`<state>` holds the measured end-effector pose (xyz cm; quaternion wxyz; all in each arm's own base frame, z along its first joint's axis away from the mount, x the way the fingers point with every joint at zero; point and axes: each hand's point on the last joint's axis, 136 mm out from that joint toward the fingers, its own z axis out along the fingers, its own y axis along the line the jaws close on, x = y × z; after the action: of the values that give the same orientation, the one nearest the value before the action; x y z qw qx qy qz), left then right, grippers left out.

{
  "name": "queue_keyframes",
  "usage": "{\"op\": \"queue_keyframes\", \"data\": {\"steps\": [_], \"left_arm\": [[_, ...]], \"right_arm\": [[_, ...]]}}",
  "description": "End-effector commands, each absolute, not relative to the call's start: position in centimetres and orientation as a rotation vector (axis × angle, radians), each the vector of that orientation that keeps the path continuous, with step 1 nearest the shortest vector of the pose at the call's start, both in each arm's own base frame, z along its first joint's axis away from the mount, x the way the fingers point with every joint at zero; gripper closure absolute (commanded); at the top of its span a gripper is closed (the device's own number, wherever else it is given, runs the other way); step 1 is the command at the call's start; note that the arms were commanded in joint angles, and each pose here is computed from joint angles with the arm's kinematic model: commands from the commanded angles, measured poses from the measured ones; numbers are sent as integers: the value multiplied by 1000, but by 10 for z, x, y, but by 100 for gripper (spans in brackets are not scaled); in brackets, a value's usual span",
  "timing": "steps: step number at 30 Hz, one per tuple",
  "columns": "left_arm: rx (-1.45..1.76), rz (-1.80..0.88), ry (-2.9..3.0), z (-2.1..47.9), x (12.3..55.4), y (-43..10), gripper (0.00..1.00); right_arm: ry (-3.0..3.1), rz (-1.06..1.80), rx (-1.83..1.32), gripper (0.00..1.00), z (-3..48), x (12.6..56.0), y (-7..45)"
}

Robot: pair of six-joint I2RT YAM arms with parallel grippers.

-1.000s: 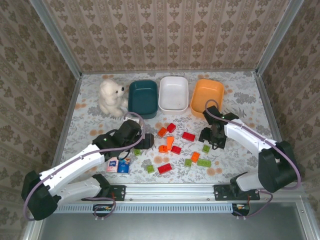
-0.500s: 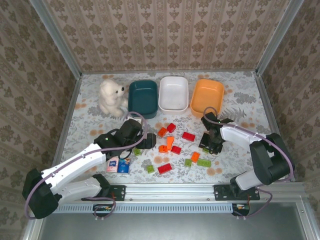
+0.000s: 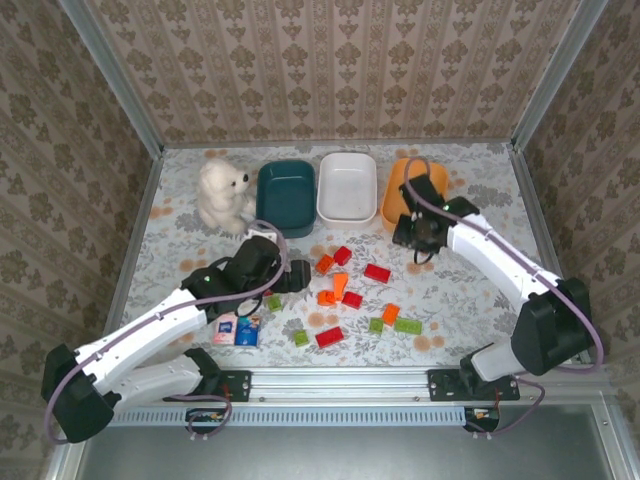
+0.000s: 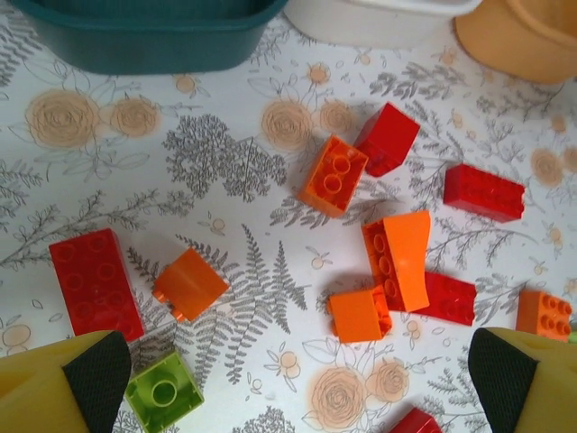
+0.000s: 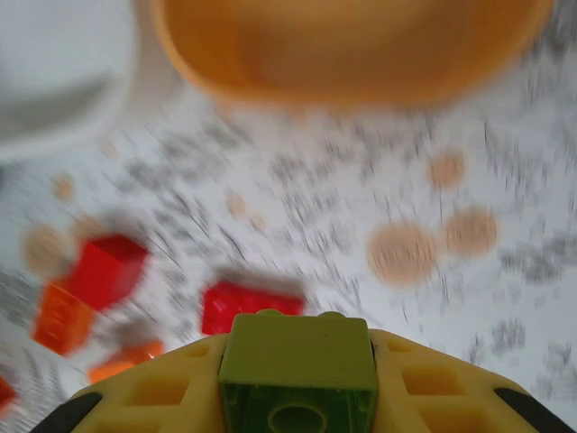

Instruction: Sort the legos into containers by color

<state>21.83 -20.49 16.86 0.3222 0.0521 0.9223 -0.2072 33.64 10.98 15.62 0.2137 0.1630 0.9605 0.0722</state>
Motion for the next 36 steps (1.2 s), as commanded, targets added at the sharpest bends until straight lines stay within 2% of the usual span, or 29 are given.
{"op": "queue_keyframes", "data": {"steps": [1, 8, 16, 19, 21, 23, 25, 31, 36], "left_arm": [[55, -586, 2329, 203, 239, -204, 0], [16, -536, 2352, 214, 257, -188, 0], [-16, -435, 2442, 201, 248, -168, 0], [-39, -391, 2486, 191, 240, -159, 0], [-63, -355, 2515, 182, 235, -151, 0], [-81, -318, 2543, 174, 232, -145, 1], [-86, -290, 2575, 165, 229, -142, 2], [-128, -205, 2699, 135, 229, -134, 4], [-266, -181, 2816, 104, 228, -122, 11]], "right_arm": [[2708, 85, 435, 65, 145, 365, 88], [2752, 64, 492, 65, 109, 451, 77], [2859, 47, 586, 63, 51, 493, 63], [2888, 83, 601, 59, 40, 500, 63], [2899, 78, 592, 46, 40, 502, 63], [2889, 83, 576, 37, 49, 504, 64], [2853, 105, 560, 34, 66, 508, 65], [2666, 209, 445, 34, 155, 499, 80], [2421, 476, 180, 33, 222, 445, 145]]}}
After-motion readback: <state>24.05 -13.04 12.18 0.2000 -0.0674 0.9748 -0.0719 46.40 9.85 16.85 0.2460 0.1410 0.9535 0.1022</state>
